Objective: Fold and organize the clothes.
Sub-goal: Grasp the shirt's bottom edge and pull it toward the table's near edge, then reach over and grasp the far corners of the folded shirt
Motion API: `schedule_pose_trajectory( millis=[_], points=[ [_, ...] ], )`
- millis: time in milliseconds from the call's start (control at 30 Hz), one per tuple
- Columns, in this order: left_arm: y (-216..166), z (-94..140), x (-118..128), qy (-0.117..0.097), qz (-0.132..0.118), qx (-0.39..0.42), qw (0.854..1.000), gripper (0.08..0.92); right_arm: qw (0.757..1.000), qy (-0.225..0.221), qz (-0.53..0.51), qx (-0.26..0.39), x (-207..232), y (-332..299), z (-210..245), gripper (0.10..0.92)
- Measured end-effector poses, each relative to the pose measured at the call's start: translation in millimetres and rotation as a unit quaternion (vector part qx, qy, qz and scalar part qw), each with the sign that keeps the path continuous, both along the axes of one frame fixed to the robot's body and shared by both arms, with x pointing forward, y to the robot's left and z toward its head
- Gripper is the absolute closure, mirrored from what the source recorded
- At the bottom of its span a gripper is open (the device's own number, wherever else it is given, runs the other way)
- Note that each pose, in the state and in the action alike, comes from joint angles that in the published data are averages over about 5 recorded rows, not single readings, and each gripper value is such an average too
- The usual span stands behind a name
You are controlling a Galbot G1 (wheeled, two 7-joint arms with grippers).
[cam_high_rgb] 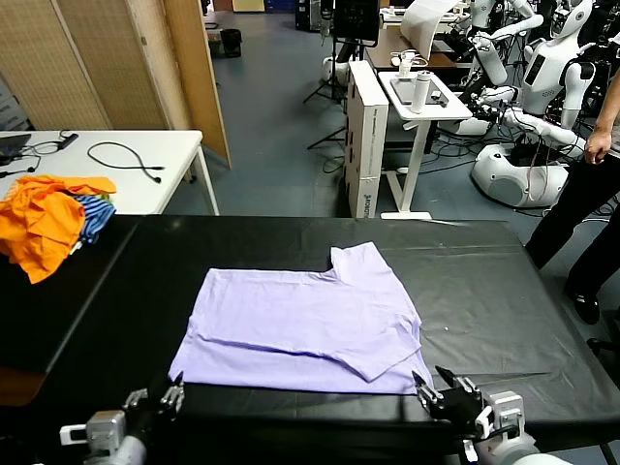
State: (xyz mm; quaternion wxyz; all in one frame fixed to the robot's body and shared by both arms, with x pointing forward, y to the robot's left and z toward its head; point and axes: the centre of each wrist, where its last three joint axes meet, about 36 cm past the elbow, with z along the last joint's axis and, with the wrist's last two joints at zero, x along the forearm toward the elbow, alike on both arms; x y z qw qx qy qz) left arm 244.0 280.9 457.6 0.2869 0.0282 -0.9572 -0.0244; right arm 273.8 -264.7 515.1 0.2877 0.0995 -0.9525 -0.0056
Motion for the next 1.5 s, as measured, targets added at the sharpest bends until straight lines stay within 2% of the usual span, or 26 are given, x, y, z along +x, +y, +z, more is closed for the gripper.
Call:
schedule_pose_trajectory(
  millis=[67,233,400,567,767,1033,1200,1500],
  points=[
    [3,4,8,-0.010,0.002,-0.009,1.000,0.100,1.000,-0.011,0.005,0.012,18,-2,1,0.116],
    [7,12,41,-0.039,0.006,-0.067,0.997,0.093,0.999,-0.026,0.006,0.038,80,-8,-6,0.115],
    [16,18,90,-0.062,-0.004,-0.125,0.990,0.093,0.998,-0.037,0.008,0.042,142,-7,-10,0.115],
    [32,17,148,-0.074,-0.011,-0.139,0.987,0.093,0.999,-0.034,0.008,0.035,193,-4,-14,0.115],
    [41,6,213,-0.073,-0.010,-0.134,0.988,0.092,1.000,-0.020,0.000,0.019,236,-3,-26,0.115],
    [44,-14,278,-0.049,-0.012,-0.128,0.991,0.092,1.000,-0.001,0.000,0.013,273,-2,-38,0.115],
    [51,-21,294,-0.036,-0.002,-0.123,0.992,0.092,1.000,0.011,0.000,0.010,287,0,-46,0.115],
    [47,-30,292,-0.011,-0.004,-0.114,0.993,0.092,1.000,0.022,0.000,0.002,294,3,-55,0.115]
  ],
)
